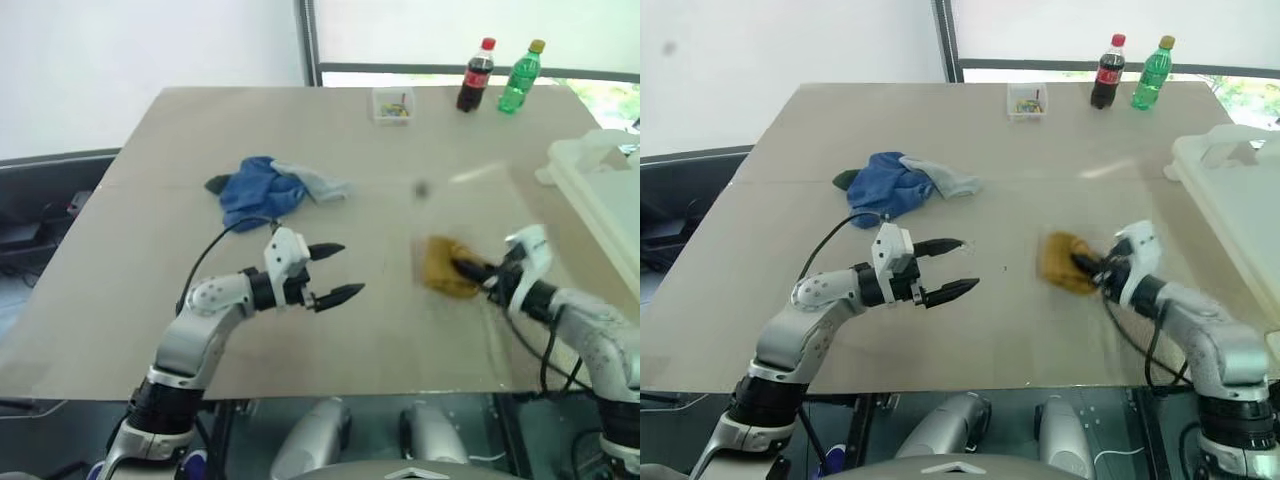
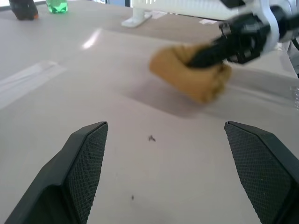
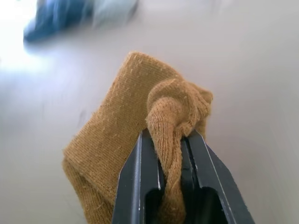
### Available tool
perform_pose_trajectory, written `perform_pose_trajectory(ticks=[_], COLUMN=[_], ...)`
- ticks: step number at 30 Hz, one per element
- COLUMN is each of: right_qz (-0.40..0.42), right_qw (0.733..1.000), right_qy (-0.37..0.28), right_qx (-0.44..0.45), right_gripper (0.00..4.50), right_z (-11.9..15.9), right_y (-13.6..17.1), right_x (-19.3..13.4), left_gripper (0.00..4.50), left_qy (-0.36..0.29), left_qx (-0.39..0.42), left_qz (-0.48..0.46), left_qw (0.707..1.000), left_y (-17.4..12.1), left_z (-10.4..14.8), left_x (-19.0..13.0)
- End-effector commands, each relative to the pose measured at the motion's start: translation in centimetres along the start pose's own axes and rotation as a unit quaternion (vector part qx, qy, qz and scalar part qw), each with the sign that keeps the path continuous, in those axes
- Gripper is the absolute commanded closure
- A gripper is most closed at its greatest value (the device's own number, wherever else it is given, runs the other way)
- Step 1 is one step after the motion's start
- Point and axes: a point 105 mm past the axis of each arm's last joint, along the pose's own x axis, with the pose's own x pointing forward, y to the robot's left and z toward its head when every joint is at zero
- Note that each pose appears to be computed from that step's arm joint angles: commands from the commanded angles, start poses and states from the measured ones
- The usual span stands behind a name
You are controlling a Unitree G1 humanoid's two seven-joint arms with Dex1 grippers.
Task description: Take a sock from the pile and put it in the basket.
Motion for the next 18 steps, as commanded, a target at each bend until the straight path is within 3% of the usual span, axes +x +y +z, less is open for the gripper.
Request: perform_pose_trajectory(ticks=[1, 5, 9, 13, 18], right_qz=[-0.058, -0.128, -0.193, -0.245, -0.284], right_qw=[0.993, 0.968, 0.948, 0.940, 0.953], right_qy=[-0.102, -0.213, -0.255, -0.236, -0.106], right_qx=[0.013, 0.029, 0.009, -0.029, -0.023], right_gripper=[4.45, 4.45, 4.45, 4.45, 4.45], right_z=[5.1, 11.5, 15.8, 18.2, 16.5], right_y=[-2.8, -6.2, -8.8, -11.0, -13.3], right_x=[-1.6, -3.9, -6.7, -9.9, -12.5], left_gripper=[0.27, 0.27, 0.27, 0.27, 0.27], left_qy=[-0.013, -0.020, -0.023, -0.024, -0.023], left_qx=[0.013, 0.011, 0.012, 0.011, 0.009], left_qz=[0.002, 0.002, 0.006, 0.008, 0.016], left_qw=[1.000, 1.000, 1.000, 1.000, 1.000], left_y=[0.2, 0.3, 0.5, 0.4, 0.5], left_z=[0.5, 0.6, 0.7, 0.7, 0.7], left_x=[0.4, 1.0, 1.3, 1.4, 1.2])
